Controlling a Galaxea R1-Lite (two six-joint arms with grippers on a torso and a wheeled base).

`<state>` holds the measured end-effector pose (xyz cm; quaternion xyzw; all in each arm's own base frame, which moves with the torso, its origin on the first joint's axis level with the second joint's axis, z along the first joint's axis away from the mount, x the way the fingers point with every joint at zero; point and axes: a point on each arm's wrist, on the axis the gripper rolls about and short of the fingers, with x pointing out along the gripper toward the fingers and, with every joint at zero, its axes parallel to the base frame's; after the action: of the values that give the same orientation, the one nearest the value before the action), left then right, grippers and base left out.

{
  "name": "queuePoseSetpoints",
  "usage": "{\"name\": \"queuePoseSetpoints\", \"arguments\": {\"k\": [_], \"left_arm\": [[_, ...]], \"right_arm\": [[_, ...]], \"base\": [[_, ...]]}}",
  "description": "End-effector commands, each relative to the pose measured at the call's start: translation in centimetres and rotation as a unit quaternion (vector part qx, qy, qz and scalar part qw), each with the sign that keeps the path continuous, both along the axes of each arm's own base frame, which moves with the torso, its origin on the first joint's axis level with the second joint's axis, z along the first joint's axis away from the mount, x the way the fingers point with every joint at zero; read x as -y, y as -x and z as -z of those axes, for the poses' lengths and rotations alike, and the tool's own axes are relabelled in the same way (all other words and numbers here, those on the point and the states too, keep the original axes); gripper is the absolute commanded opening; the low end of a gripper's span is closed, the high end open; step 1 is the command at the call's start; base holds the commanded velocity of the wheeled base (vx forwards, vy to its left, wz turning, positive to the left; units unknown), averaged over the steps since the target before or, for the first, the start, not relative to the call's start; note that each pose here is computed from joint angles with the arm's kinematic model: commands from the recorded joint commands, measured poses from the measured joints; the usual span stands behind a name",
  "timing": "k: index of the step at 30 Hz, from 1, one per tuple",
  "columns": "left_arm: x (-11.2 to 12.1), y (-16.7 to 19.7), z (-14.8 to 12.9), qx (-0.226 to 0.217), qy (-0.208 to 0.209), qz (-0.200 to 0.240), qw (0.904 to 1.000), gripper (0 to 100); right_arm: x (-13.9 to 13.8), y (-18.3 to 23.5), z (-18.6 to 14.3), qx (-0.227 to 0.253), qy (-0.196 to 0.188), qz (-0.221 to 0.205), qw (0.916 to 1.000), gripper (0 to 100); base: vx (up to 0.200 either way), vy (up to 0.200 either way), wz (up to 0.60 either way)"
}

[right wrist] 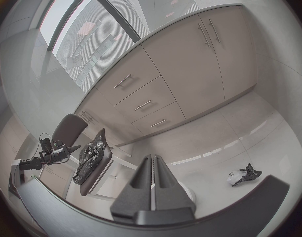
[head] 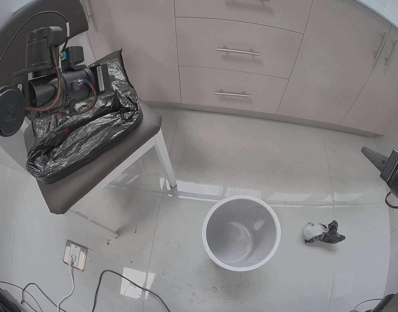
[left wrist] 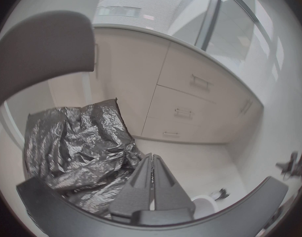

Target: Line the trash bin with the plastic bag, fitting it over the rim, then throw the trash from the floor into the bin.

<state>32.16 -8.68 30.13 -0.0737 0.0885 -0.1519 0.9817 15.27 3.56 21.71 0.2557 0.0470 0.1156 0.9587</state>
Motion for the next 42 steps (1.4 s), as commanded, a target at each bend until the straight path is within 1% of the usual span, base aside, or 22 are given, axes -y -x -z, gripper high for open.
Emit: {"name": "queuePoseSetpoints", "arguments": {"k": [1,4,6,9,10,11,13,14,15,17,19,21,22,23,24,25,26,27,31,37,39,42], "left_arm": [[-2.1,-0.8,3.1,-0.008,-0.152,-0.006,0.9883,0],[-2.8,-1.9,3.1,0.006,-0.203,-0.015,0.9791,0],[-2.8,-2.0,2.9,0.010,-0.214,-0.022,0.9766,0],[-2.8,-2.0,2.9,0.011,-0.232,-0.019,0.9725,0],[-2.8,-2.1,3.0,0.011,-0.240,-0.017,0.9706,100],[-2.8,-2.1,3.0,0.011,-0.240,-0.017,0.9706,100],[-2.7,-2.6,3.8,0.009,-0.268,-0.008,0.9632,100],[-2.7,-2.7,3.9,0.009,-0.270,-0.007,0.9628,100],[-2.6,-3.4,4.2,0.018,-0.299,-0.002,0.9542,100],[-2.6,-3.8,4.1,0.035,-0.327,0.004,0.9444,100],[-2.6,-4.5,3.9,0.049,-0.358,0.008,0.9323,100],[-2.5,-4.7,3.6,0.058,-0.375,0.009,0.9254,100],[-2.5,-4.7,3.5,0.064,-0.392,0.013,0.9177,100],[-2.5,-4.7,3.5,0.067,-0.398,0.014,0.9150,100],[-2.5,-4.8,3.3,0.073,-0.418,0.015,0.9055,100],[-2.5,-5.0,3.2,0.076,-0.425,0.015,0.9021,100],[-2.4,-5.0,3.2,0.076,-0.425,0.014,0.9017,100],[-2.4,-5.6,3.3,0.076,-0.435,0.002,0.8973,100],[-2.3,-6.1,2.9,0.078,-0.438,-0.013,0.8953,100],[-2.2,-6.7,3.5,0.073,-0.441,-0.011,0.8944,100],[-2.3,-6.8,3.9,0.069,-0.449,-0.007,0.8908,100],[-2.3,-6.8,3.9,0.068,-0.453,-0.005,0.8887,100]], "right_arm": [[-0.1,0.2,-0.1,0.002,-0.001,-0.005,1.0000,0],[-0.2,0.0,0.1,-0.002,-0.001,-0.005,1.0000,0],[-0.2,0.0,0.1,-0.002,0.000,-0.005,1.0000,0],[-0.2,-0.1,0.1,-0.003,0.000,-0.005,1.0000,0],[-0.2,0.0,0.1,-0.003,0.000,-0.005,1.0000,0],[-0.2,0.0,0.1,-0.003,0.000,-0.005,1.0000,0],[-0.2,0.0,0.1,-0.002,-0.001,-0.005,1.0000,0],[-0.2,0.0,0.1,-0.002,-0.001,-0.005,1.0000,0],[-0.1,0.1,0.0,0.000,-0.001,-0.005,1.0000,0],[-0.1,0.1,0.0,0.001,-0.001,-0.005,1.0000,0],[-0.1,0.2,0.0,0.002,0.000,-0.005,1.0000,0],[-0.1,0.2,0.0,0.002,0.000,-0.005,1.0000,0],[-0.1,0.2,-0.1,0.002,-0.001,-0.005,1.0000,0],[-0.1,0.2,-0.1,0.003,-0.002,-0.005,1.0000,0],[-0.1,0.2,-0.1,0.003,-0.001,-0.005,1.0000,0],[-0.1,0.2,0.0,0.002,-0.001,-0.006,1.0000,0],[-0.1,0.2,0.0,0.002,-0.001,-0.006,1.0000,0],[-0.2,0.2,0.0,0.002,-0.001,-0.009,1.0000,0],[-0.2,0.2,0.0,0.001,-0.001,-0.013,0.9999,0],[-0.2,0.2,0.0,0.001,-0.001,-0.013,0.9999,0],[-0.3,0.3,0.0,0.001,-0.001,-0.016,0.9999,0],[-0.3,0.3,0.0,0.001,-0.001,-0.017,0.9999,0]], "base": [[0.000,0.000,0.00],[0.000,0.000,0.00],[0.000,0.000,0.00],[0.000,0.000,0.00],[0.000,0.000,0.00],[0.000,0.000,0.00],[0.000,0.000,0.00],[0.000,0.000,0.00],[0.000,0.000,0.00],[0.000,0.000,0.00],[0.000,0.000,0.00],[0.000,0.000,0.00],[0.000,0.000,0.00],[0.000,0.000,0.00],[0.000,0.000,0.00],[0.000,0.000,0.00],[0.000,0.000,0.00],[0.000,0.000,0.00],[0.000,0.000,0.00],[0.000,0.000,0.00],[0.000,0.000,0.00],[0.000,0.000,0.00]]}}
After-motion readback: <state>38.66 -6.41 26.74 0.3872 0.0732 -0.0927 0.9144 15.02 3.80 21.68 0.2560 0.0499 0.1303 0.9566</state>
